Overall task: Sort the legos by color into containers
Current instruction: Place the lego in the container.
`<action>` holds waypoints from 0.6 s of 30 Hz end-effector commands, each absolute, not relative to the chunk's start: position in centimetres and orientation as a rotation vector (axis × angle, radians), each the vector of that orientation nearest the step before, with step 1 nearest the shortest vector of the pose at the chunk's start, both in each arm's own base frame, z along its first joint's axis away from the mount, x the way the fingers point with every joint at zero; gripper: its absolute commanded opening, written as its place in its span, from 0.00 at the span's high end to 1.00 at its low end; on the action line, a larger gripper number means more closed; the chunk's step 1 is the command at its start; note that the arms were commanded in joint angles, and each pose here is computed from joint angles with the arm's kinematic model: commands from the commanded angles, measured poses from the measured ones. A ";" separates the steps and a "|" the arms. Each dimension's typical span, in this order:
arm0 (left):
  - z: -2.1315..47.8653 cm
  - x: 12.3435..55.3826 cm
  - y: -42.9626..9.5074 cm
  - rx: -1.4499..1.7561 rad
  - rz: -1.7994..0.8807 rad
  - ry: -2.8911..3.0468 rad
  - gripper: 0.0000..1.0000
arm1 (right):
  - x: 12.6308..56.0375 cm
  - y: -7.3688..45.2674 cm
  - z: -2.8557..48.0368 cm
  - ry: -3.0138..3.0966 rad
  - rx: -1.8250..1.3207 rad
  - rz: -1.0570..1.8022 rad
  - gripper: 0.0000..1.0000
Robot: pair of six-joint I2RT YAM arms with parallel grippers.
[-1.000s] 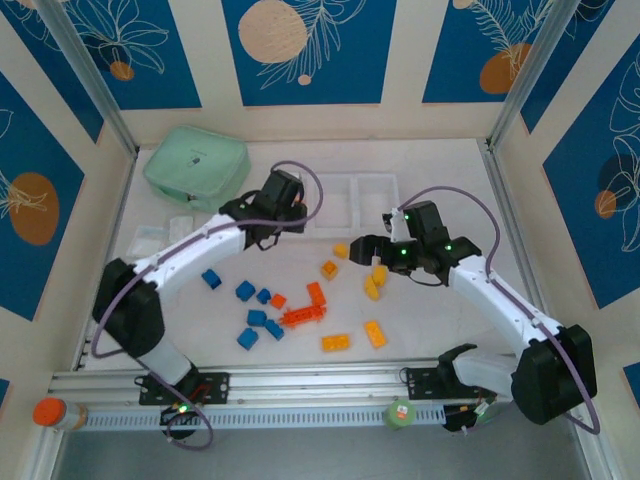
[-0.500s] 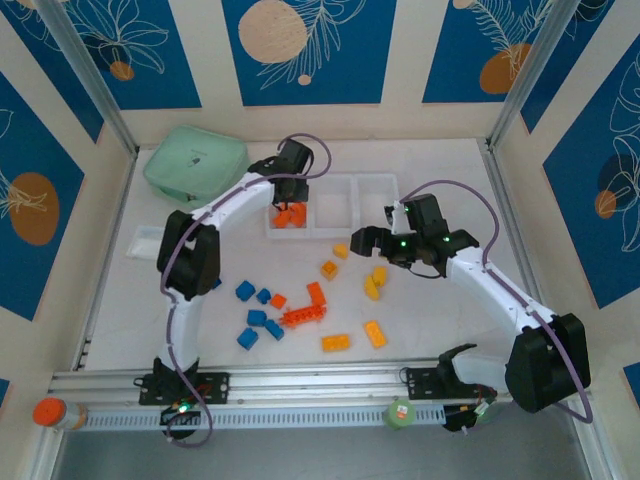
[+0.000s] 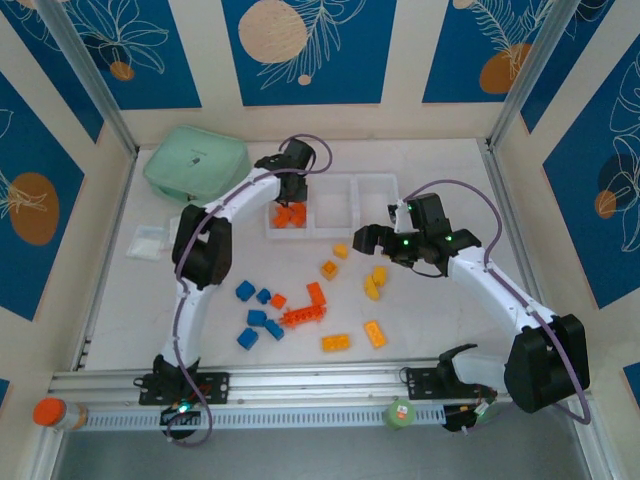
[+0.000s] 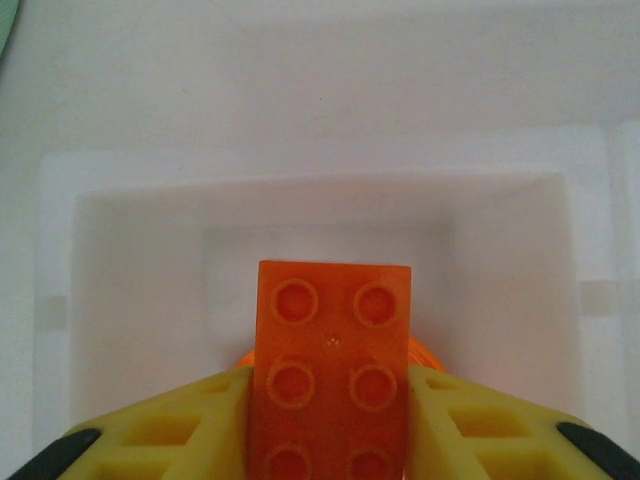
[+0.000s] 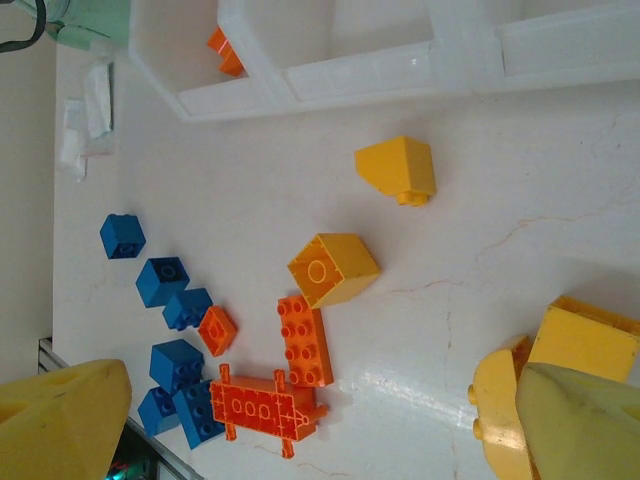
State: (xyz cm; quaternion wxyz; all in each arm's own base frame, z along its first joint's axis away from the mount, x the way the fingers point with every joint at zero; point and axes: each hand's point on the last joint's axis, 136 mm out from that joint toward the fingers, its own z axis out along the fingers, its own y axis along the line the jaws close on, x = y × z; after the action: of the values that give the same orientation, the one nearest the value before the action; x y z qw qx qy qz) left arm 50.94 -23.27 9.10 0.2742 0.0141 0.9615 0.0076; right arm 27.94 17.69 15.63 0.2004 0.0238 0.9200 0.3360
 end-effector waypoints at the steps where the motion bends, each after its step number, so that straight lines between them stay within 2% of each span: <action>1: 10.1 51.3 -22.5 0.041 0.061 2.586 0.60 | 28.0 18.0 17.1 2.539 0.038 0.977 0.01; 10: 14.9 50.1 -22.7 0.062 -0.023 2.541 0.57 | 27.2 17.9 18.3 2.529 -0.001 0.972 0.01; 18: 17.2 43.1 -25.5 0.163 -0.298 2.532 0.54 | 24.8 18.0 16.7 2.614 -0.026 0.944 0.01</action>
State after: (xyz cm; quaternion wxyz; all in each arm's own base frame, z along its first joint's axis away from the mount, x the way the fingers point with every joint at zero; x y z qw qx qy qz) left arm 45.72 -23.62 15.44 0.2863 0.0407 0.9556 -0.0575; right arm 26.43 17.84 17.12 0.2034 0.0031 0.9191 0.3375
